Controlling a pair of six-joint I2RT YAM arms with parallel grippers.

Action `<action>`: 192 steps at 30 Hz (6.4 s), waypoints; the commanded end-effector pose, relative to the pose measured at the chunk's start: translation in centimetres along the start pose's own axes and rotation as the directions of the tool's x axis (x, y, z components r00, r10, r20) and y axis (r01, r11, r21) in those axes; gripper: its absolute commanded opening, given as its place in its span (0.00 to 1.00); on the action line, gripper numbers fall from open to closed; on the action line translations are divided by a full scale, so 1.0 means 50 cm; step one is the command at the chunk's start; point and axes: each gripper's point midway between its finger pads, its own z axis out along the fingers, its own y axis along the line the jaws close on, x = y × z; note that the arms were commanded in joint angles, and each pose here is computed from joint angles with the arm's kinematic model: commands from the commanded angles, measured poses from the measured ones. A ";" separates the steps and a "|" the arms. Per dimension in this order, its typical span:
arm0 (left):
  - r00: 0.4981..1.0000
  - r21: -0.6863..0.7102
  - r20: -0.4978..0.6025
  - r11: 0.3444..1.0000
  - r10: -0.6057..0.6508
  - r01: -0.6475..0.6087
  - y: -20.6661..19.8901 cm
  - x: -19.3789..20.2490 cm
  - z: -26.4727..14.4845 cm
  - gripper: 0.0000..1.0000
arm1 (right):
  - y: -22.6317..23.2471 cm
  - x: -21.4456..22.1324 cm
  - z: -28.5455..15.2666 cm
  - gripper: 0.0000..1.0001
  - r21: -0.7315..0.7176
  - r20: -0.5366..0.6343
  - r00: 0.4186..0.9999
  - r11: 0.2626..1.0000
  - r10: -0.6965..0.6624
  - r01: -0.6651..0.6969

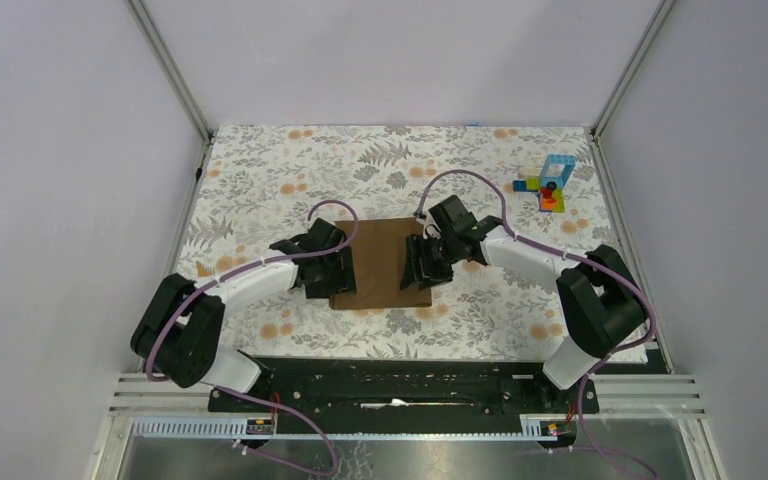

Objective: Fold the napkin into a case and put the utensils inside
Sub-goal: Smooth out the square-folded napkin at the center of the board.

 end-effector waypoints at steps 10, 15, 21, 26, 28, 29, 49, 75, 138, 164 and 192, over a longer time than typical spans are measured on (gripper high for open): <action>0.999 -0.057 -0.037 0.998 0.018 -0.020 0.020 0.013 0.009 0.70 | -0.042 0.011 -0.027 0.60 0.047 0.002 0.998 0.997 -0.059 0.058; 1.000 -0.055 -0.019 0.998 0.009 -0.010 0.023 0.011 0.002 0.66 | -0.056 0.019 -0.023 0.60 0.050 -0.011 0.999 0.998 -0.042 0.043; 0.999 -0.068 -0.043 0.998 0.004 -0.007 0.028 0.021 0.016 0.49 | -0.061 0.024 -0.030 0.60 0.053 -0.005 0.999 0.998 -0.038 0.038; 0.999 -0.080 -0.040 0.997 -0.001 -0.002 0.040 0.030 0.018 0.38 | -0.066 0.025 -0.042 0.64 0.073 0.005 0.999 0.996 -0.049 0.048; 0.999 -0.094 -0.037 0.996 -0.005 0.001 0.049 0.034 0.019 0.35 | -0.060 0.022 -0.044 0.64 0.064 0.011 0.999 0.997 -0.046 0.045; 0.999 -0.096 -0.034 0.995 -0.006 0.002 0.050 0.035 0.018 0.32 | -0.052 0.019 -0.043 0.63 0.045 0.012 0.999 0.998 -0.042 0.041; 0.999 -0.085 0.037 0.996 -0.006 0.009 0.034 -0.006 -0.043 0.42 | -0.089 0.062 0.053 0.54 -0.041 -0.051 0.997 0.997 0.056 -0.058; 0.995 -0.093 -0.055 0.993 -0.078 0.073 0.066 0.073 0.024 0.16 | -0.111 0.073 0.033 0.61 -0.001 -0.033 0.997 0.998 0.064 -0.064; 0.950 0.429 0.147 0.883 -0.276 0.190 -0.074 -0.268 -0.014 0.95 | -0.046 -0.230 0.010 0.97 -0.277 0.141 0.985 0.959 0.103 -0.061; 0.937 0.527 0.154 0.828 -0.315 0.191 -0.120 -0.396 0.035 0.99 | -0.042 -0.360 0.007 1.00 -0.423 0.206 0.958 0.901 0.199 -0.096; 0.911 0.535 0.139 0.804 -0.388 0.261 -0.051 -0.487 0.082 0.99 | -0.173 -0.404 -0.003 1.00 -0.362 0.197 0.946 0.916 0.258 -0.174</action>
